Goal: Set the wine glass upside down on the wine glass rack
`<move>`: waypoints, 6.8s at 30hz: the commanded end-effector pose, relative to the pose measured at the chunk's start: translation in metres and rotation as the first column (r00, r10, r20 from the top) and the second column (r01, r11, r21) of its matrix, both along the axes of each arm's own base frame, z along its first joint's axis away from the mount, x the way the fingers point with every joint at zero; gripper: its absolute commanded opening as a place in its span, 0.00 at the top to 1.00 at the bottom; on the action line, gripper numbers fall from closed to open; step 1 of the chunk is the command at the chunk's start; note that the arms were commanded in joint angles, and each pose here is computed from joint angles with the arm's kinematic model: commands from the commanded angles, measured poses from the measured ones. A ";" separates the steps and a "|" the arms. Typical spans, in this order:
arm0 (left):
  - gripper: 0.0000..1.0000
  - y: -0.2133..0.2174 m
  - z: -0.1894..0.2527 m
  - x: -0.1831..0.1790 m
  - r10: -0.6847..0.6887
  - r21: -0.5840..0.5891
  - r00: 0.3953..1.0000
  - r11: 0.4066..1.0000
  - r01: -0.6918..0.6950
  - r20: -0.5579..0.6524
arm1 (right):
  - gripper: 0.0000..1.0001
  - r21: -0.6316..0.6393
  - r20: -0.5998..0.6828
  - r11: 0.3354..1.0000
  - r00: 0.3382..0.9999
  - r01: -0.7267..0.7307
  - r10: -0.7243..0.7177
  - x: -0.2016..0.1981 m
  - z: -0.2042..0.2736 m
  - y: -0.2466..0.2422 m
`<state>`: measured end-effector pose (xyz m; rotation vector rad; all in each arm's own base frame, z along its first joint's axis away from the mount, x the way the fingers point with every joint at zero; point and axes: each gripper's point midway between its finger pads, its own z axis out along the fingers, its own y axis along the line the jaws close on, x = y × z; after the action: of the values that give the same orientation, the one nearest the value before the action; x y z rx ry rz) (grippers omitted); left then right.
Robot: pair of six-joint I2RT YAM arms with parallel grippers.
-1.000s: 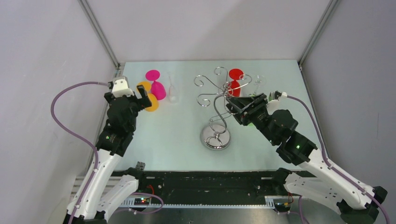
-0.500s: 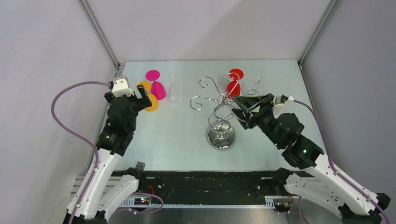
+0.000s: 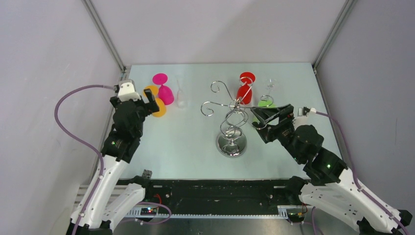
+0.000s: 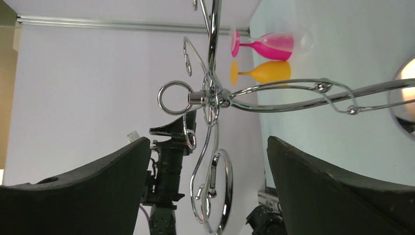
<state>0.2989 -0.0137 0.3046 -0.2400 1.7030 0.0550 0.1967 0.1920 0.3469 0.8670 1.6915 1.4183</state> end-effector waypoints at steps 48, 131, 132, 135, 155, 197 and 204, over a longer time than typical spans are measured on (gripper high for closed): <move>0.02 -0.071 -0.022 0.014 -0.287 -0.022 0.949 0.958 0.287 -0.133 | 0.40 -0.270 -0.197 0.962 0.976 0.038 -0.094 0.141 -0.165 -0.124; 0.02 -0.092 -0.017 0.001 -0.434 -0.012 0.894 0.900 0.436 -0.111 | 1.00 -0.252 0.235 0.964 0.961 -0.086 0.147 0.087 0.083 -0.054; 0.02 -0.093 -0.017 0.001 -0.435 -0.013 0.893 0.899 0.437 -0.111 | 1.00 -0.252 0.232 0.963 0.959 -0.100 0.160 0.086 0.082 -0.050; 0.02 -0.093 -0.017 0.001 -0.436 -0.013 0.893 0.899 0.438 -0.113 | 1.00 -0.256 0.217 0.959 0.959 -0.124 0.182 0.084 0.078 -0.043; 0.02 -0.093 -0.020 0.002 -0.434 -0.012 0.893 0.900 0.435 -0.119 | 1.00 -0.309 0.155 0.933 0.958 -0.184 0.241 0.048 0.061 -0.030; 0.01 -0.088 -0.021 0.004 -0.406 -0.016 0.906 0.913 0.407 -0.119 | 1.00 -0.342 0.113 0.939 0.991 -0.026 0.068 0.072 0.044 -0.077; 0.01 -0.087 -0.022 0.005 -0.399 -0.014 0.909 0.916 0.400 -0.121 | 0.98 -0.354 0.110 0.933 0.987 -0.073 0.118 0.072 0.041 -0.068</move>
<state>0.3029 -0.1017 0.2799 0.1229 1.8661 -0.2431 0.2683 0.1184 0.3665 0.5975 1.8866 1.1460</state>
